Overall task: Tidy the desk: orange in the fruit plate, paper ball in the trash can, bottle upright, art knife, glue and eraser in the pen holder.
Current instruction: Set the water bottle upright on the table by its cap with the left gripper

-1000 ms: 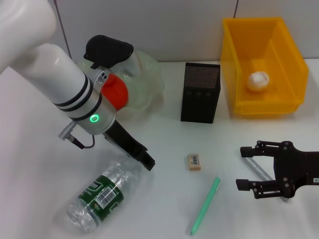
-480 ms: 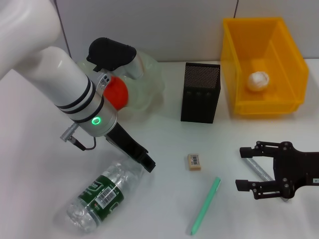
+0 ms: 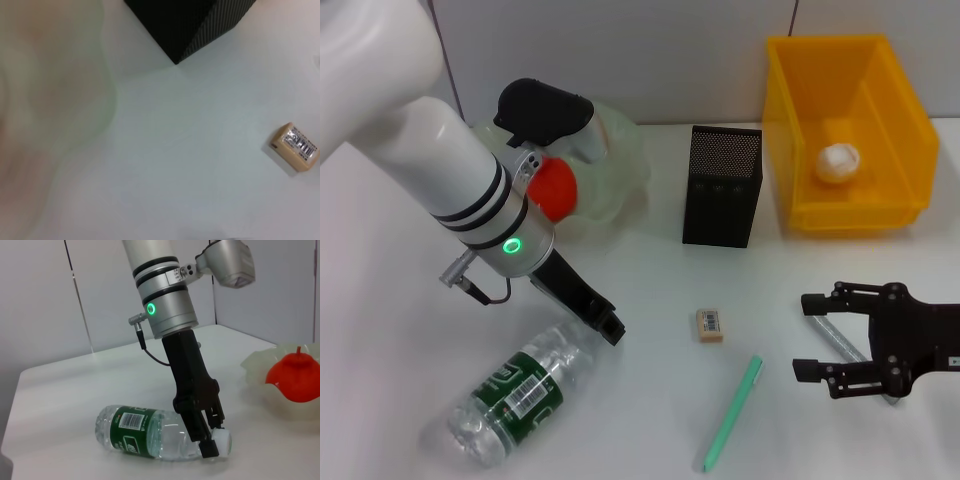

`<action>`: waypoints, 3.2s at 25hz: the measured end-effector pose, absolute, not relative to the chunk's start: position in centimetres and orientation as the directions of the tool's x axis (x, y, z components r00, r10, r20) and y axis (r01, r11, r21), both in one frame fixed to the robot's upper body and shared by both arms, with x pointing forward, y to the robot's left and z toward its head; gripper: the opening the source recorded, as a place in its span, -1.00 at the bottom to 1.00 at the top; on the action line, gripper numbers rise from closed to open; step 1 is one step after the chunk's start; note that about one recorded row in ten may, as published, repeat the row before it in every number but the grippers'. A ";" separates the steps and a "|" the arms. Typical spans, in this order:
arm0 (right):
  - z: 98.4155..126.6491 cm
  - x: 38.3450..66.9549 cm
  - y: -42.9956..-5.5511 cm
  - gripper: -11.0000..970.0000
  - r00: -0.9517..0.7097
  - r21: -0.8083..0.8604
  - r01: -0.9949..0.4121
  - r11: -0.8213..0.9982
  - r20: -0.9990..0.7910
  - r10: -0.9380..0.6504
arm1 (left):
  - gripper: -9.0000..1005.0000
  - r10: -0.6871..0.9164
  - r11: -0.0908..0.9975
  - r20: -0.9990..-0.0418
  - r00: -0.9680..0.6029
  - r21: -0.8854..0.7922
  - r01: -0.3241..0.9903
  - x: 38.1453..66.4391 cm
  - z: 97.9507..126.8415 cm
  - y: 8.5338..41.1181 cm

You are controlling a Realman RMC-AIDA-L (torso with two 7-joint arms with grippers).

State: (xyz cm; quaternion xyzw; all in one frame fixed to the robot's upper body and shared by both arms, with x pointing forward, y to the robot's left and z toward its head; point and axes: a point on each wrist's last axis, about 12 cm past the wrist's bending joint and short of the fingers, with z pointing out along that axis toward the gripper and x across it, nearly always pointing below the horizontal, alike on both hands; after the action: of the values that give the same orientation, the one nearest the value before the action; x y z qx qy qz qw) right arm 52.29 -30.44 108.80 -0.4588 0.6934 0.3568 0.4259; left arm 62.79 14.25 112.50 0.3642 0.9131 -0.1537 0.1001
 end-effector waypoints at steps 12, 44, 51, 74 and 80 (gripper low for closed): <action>108.9 52.4 -30.6 0.70 -0.214 0.099 -0.939 0.328 -0.918 -0.334 | -0.10 0.606 0.664 -0.356 -0.712 -0.267 0.699 62.7 114.8 14.6; 109.2 52.7 -30.7 0.70 -0.241 0.121 -0.929 0.351 -0.916 -0.322 | -0.06 0.601 0.573 -0.502 -0.622 -0.272 0.773 62.8 121.4 18.2; 109.1 52.7 -30.7 0.71 -0.262 0.143 -0.922 0.359 -0.914 -0.310 | -0.05 0.609 0.570 -0.517 -0.601 -0.241 0.786 62.5 122.8 19.0; 109.1 52.8 -30.5 0.71 -0.266 0.149 -0.922 0.357 -0.914 -0.306 | -0.02 0.639 0.560 -0.574 -0.512 -0.109 0.822 61.7 124.6 21.4; 109.2 52.8 -30.5 0.70 -0.266 0.148 -0.920 0.362 -0.916 -0.301 | -0.01 0.650 0.559 -0.577 -0.494 -0.077 0.826 61.4 124.5 22.4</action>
State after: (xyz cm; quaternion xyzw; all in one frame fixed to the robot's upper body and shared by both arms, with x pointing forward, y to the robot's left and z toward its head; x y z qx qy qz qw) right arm 52.80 -30.54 109.18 -0.4316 0.7075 0.3640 0.4251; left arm 61.45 22.38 124.51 0.4358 0.8465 -0.1749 0.2509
